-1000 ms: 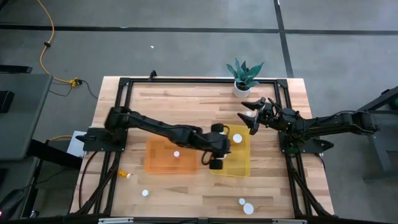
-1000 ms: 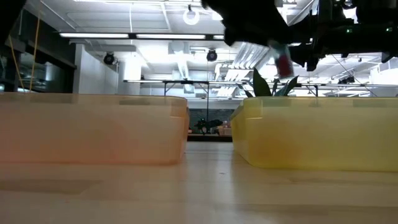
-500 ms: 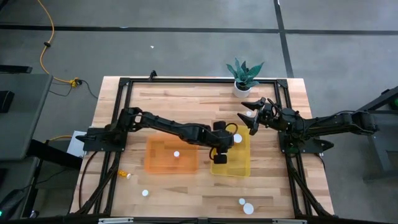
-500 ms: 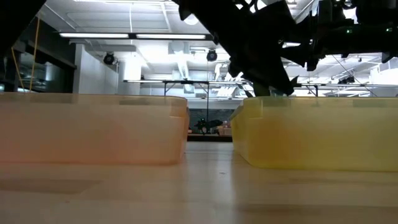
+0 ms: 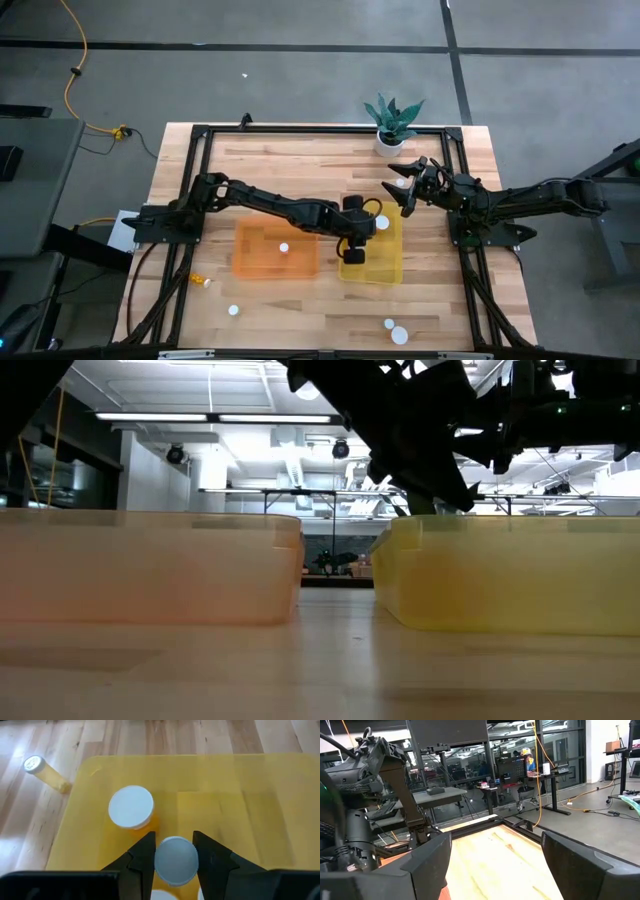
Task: Pick and place medicine bottles into bin by pill shape (circle, oval)
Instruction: Put the blue capsule bottle into the yellow bin, then put the bottom yellow tablet bottle into the orange bin
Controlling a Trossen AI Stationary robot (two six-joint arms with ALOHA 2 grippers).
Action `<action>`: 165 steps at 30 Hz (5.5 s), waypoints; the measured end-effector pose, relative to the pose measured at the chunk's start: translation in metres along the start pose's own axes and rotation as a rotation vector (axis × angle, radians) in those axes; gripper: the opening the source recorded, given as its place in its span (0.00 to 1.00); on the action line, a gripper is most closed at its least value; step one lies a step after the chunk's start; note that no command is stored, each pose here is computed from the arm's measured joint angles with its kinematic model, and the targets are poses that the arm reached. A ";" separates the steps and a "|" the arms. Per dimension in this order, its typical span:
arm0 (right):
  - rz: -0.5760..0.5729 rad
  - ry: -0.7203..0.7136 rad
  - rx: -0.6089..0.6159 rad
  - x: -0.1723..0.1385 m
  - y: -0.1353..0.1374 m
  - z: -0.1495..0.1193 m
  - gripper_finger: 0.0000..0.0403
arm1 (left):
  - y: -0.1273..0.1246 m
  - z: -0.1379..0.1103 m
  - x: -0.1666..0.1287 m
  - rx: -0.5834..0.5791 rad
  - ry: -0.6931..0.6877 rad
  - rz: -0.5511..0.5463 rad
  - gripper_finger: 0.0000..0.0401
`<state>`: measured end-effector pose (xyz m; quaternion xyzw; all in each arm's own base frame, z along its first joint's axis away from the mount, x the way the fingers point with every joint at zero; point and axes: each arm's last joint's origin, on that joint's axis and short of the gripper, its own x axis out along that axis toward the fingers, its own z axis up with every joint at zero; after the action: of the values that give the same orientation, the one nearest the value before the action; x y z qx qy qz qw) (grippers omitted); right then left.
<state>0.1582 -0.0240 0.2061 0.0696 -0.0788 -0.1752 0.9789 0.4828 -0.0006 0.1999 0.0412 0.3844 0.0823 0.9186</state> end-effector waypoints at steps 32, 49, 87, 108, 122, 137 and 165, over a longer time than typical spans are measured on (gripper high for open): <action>0.002 -0.008 -0.006 0.000 0.000 0.001 0.75 | 0.022 0.004 -0.118 0.024 0.112 0.097 0.53; 0.016 -0.016 0.008 0.001 0.001 0.001 0.75 | 0.037 -0.166 -0.244 -0.253 -0.729 0.098 0.53; 0.024 -0.022 0.006 0.001 0.001 0.002 0.75 | -0.077 -0.151 -0.285 -0.195 0.128 -0.372 0.53; 0.023 -0.018 0.024 0.001 0.001 0.001 0.75 | -0.191 -0.212 -0.268 -0.055 0.364 -0.110 0.53; 0.022 -0.014 0.022 0.001 0.001 0.001 0.75 | -0.202 -0.222 -0.252 -0.050 0.438 -0.106 0.53; 0.022 -0.014 0.023 0.001 0.001 0.001 0.75 | -0.203 -0.216 -0.236 -0.022 0.449 -0.135 0.53; 0.022 -0.011 0.021 0.001 0.001 0.001 0.75 | -0.197 -0.213 -0.231 -0.018 0.527 -0.157 0.50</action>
<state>0.1592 -0.0235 0.2070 0.0783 -0.0868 -0.1640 0.9795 0.1950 -0.2342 0.1843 -0.0195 0.6114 0.0221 0.7908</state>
